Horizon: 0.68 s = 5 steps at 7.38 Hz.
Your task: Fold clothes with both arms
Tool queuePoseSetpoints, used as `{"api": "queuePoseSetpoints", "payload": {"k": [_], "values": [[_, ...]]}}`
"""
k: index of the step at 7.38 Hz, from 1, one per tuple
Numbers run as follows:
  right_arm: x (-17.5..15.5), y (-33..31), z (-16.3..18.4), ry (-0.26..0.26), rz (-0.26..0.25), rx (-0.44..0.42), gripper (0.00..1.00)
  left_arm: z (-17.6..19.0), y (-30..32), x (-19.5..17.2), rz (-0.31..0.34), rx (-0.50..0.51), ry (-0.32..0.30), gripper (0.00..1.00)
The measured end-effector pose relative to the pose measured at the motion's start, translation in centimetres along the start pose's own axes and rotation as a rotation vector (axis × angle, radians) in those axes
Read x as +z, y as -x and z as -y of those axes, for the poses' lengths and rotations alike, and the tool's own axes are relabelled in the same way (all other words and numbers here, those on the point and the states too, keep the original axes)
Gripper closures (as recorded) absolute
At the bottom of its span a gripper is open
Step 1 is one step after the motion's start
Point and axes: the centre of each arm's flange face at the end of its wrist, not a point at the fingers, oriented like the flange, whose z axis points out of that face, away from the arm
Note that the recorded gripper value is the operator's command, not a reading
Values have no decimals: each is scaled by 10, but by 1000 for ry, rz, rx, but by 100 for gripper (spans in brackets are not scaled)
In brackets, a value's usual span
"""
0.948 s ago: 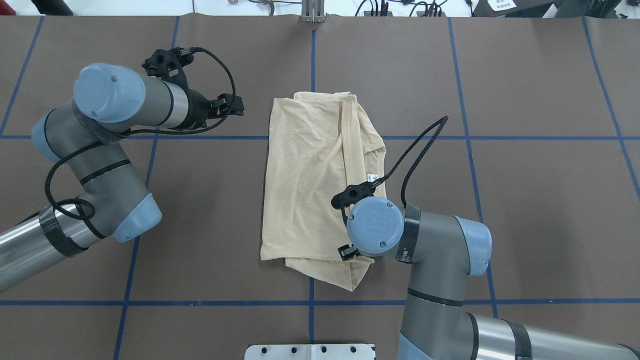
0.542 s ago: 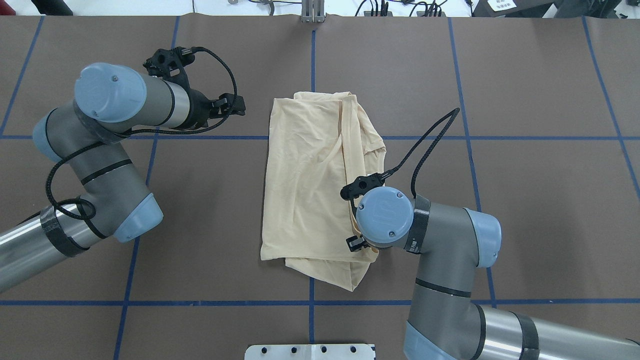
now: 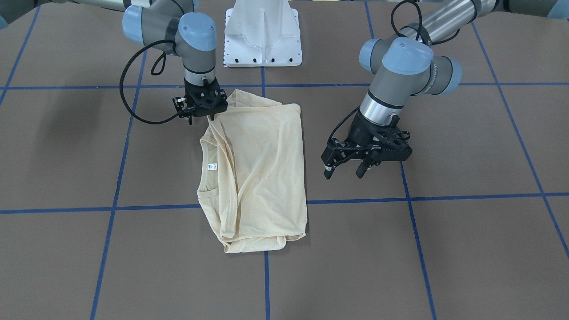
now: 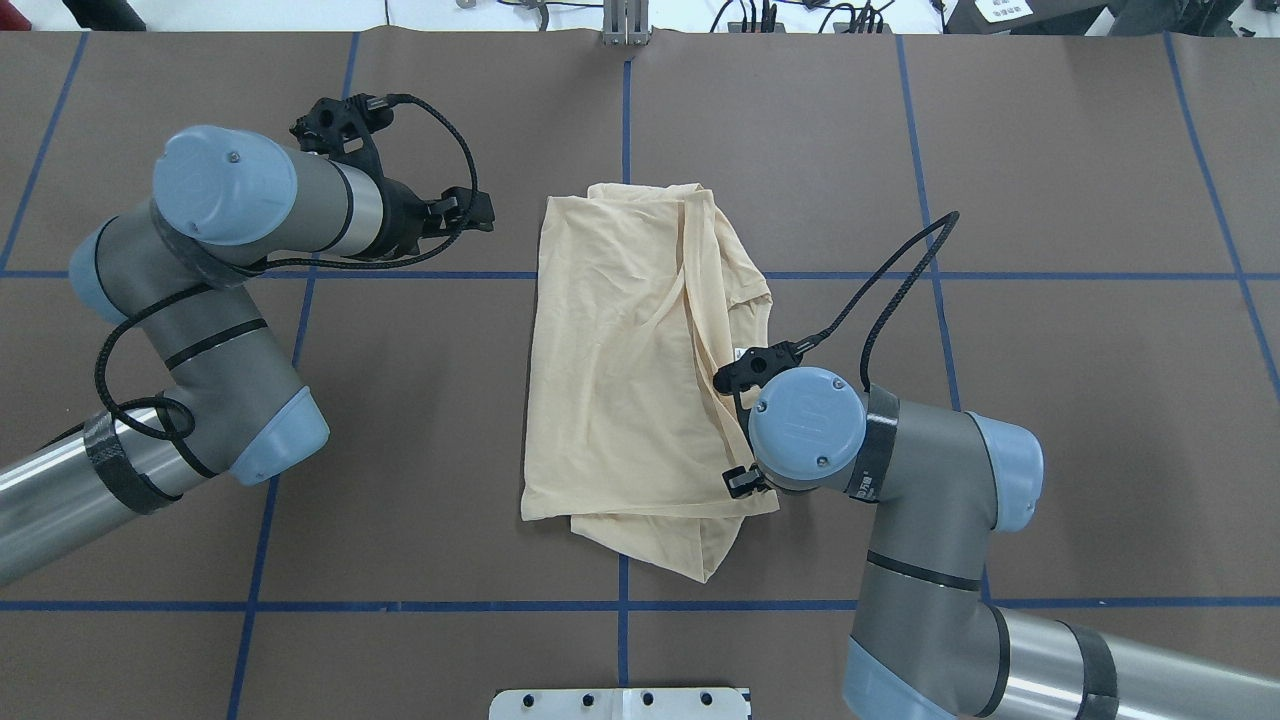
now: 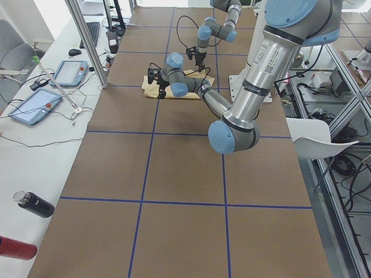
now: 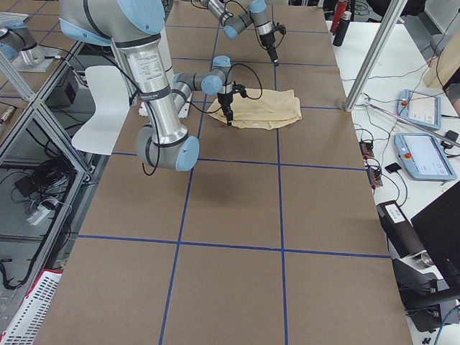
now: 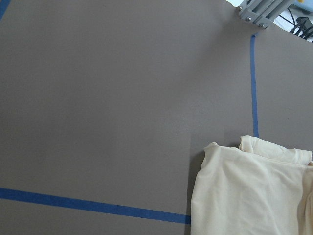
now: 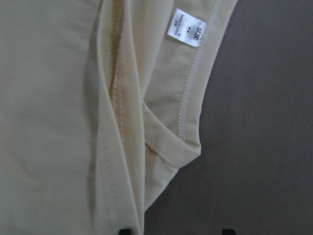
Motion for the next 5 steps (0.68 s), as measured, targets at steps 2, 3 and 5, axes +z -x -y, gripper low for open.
{"api": "queuePoseSetpoints", "payload": {"k": [2, 3, 5], "values": [[-20, 2, 12, -25, 42, 10, 30, 0, 1, 0, 2, 1, 1, 0], [-32, 8, 21, -48, 67, 12, 35, 0, 3, 0, 4, 2, 1, 0], [-41, 13, 41, -126, 145, 8, 38, 0, 6, 1, 6, 5, 2, 0]]}}
